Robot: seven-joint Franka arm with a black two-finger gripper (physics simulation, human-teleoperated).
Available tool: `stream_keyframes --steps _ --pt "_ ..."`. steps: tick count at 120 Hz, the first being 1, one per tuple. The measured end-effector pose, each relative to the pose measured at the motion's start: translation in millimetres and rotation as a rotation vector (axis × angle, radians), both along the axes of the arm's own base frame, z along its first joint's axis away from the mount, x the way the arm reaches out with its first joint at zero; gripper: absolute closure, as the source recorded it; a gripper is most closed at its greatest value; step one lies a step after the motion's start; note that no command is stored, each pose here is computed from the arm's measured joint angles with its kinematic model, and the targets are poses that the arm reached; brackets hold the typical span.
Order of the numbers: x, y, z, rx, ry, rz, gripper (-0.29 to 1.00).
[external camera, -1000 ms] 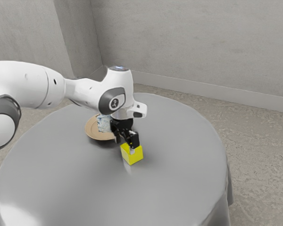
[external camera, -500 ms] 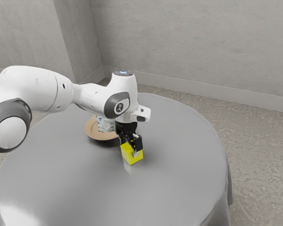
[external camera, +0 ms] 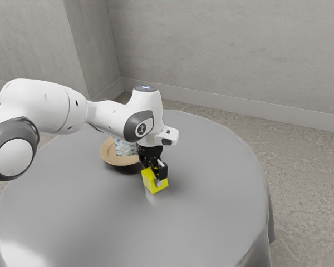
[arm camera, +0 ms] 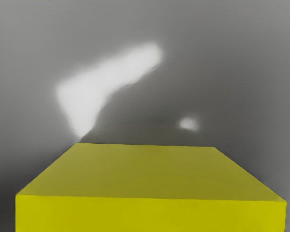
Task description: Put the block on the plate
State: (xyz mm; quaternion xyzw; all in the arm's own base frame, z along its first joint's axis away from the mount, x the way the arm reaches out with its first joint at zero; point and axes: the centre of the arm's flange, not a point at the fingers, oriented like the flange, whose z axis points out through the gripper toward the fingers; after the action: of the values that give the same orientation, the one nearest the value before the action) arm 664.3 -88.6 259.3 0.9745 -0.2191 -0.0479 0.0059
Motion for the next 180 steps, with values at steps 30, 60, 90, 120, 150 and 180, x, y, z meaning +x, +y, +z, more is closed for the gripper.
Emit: stream_keyframes --steps 30,60,90,120,150,180 --pt "2 8 52 0.011 -0.072 0.003 0.34" --pt "16 95 112 0.109 -0.172 0.064 0.32" --pt "37 137 77 0.129 -0.151 0.082 0.31" --pt "37 136 90 0.096 -0.170 0.086 0.10" --pt "10 118 185 -0.034 -0.260 0.196 0.03" --pt "-65 91 270 -0.010 -0.266 0.235 0.01"
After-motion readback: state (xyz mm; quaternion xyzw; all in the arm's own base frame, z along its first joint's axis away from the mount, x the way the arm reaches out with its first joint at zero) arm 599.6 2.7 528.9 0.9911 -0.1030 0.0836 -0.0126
